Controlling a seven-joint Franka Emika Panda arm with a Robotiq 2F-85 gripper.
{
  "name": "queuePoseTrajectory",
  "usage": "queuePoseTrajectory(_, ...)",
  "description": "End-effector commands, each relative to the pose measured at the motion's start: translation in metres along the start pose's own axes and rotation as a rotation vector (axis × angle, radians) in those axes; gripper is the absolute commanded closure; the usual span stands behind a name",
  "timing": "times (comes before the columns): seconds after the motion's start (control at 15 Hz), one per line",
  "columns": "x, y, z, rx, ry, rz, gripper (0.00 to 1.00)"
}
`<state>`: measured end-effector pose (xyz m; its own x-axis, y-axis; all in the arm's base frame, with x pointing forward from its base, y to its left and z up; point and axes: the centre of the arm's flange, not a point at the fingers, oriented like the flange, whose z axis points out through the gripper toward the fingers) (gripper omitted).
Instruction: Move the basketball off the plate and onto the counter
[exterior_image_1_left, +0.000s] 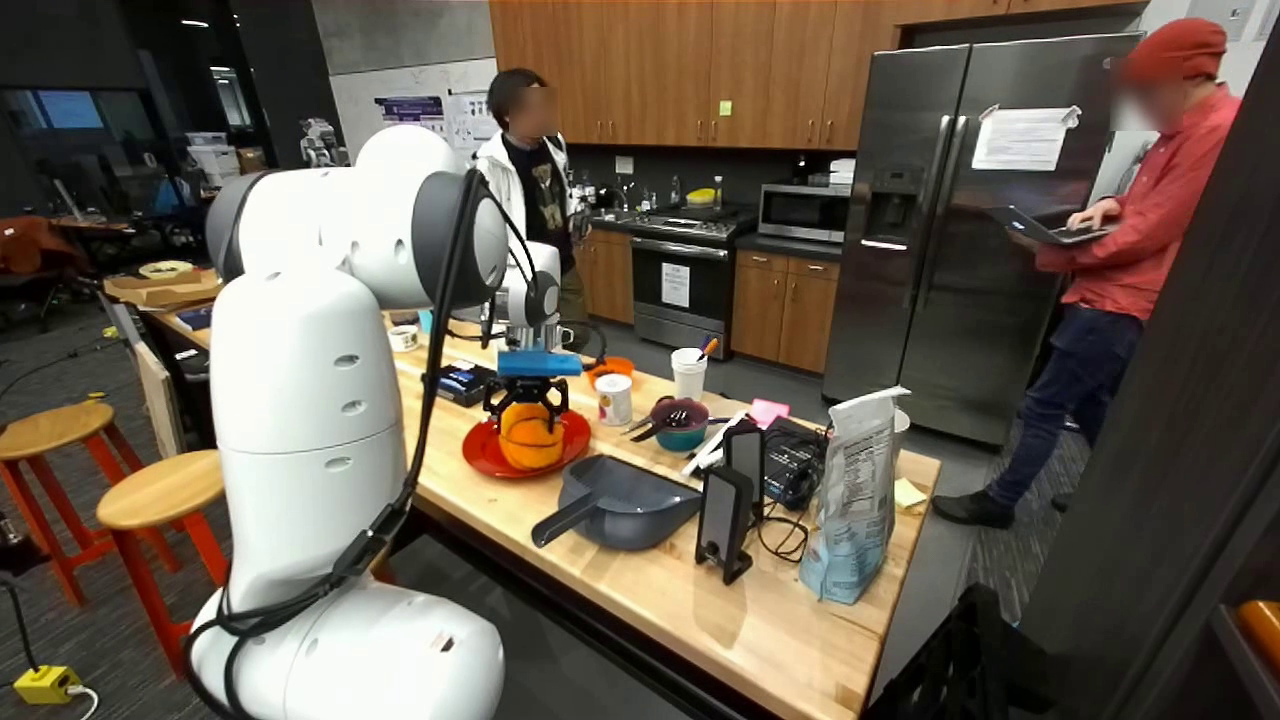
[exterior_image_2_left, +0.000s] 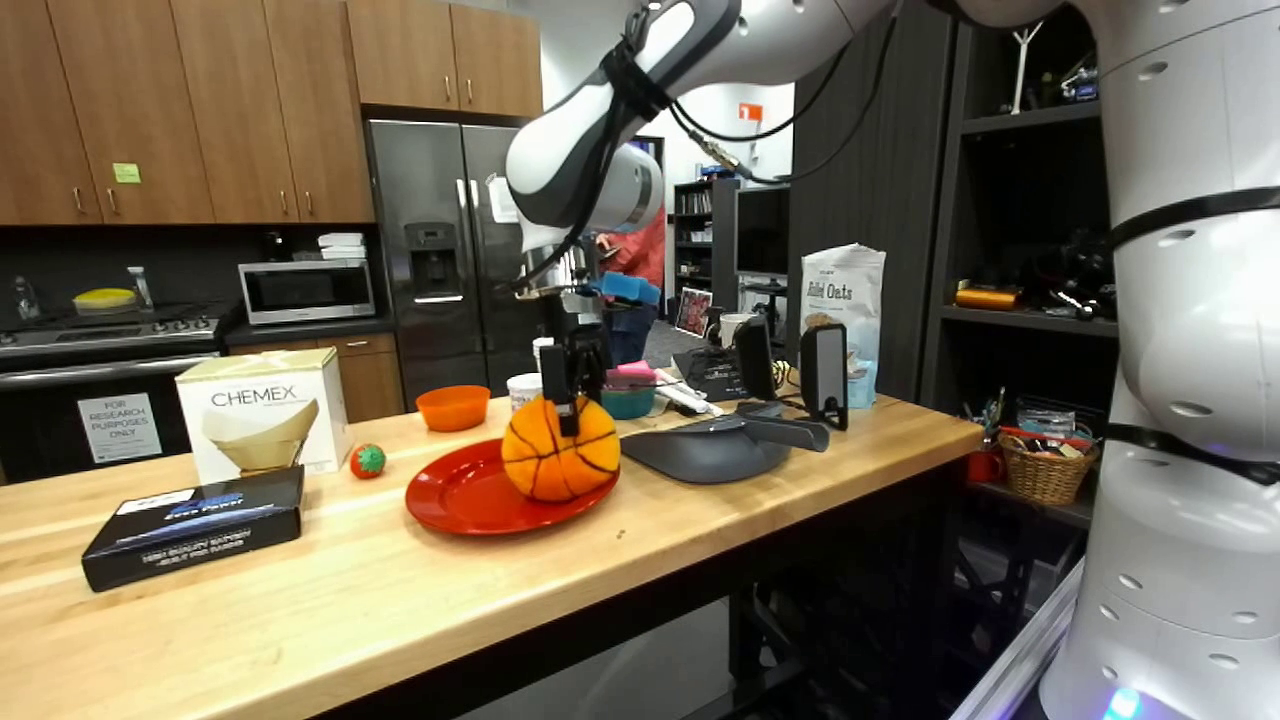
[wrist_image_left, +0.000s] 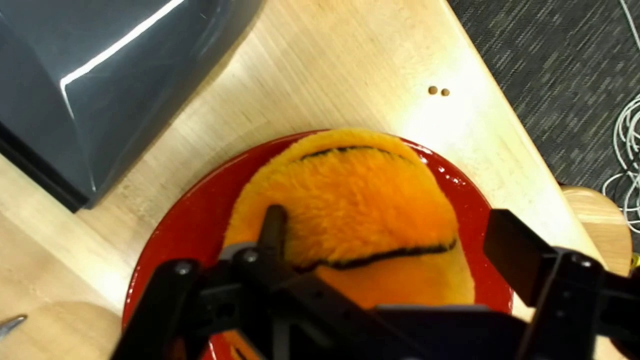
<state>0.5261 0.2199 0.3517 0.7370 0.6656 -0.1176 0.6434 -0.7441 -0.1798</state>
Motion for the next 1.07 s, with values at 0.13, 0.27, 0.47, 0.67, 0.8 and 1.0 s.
queuePoseTrajectory(0.13, -0.0035, 0.0031, 0.0055, -0.050, 0.004, 0.015, 0.00)
queuePoseTrajectory(0.27, -0.0018, 0.0047, 0.0049, -0.072, 0.015, 0.030, 0.02)
queuePoseTrajectory(0.47, -0.0007, 0.0068, 0.0047, -0.090, 0.021, 0.044, 0.29)
queuePoseTrajectory(0.67, -0.0005, 0.0074, 0.0045, -0.103, 0.026, 0.048, 0.51)
queuePoseTrajectory(0.8, -0.0005, 0.0076, 0.0043, -0.105, 0.027, 0.050, 0.66)
queuePoseTrajectory(1.0, -0.0009, 0.0076, 0.0035, -0.104, 0.031, 0.055, 0.84)
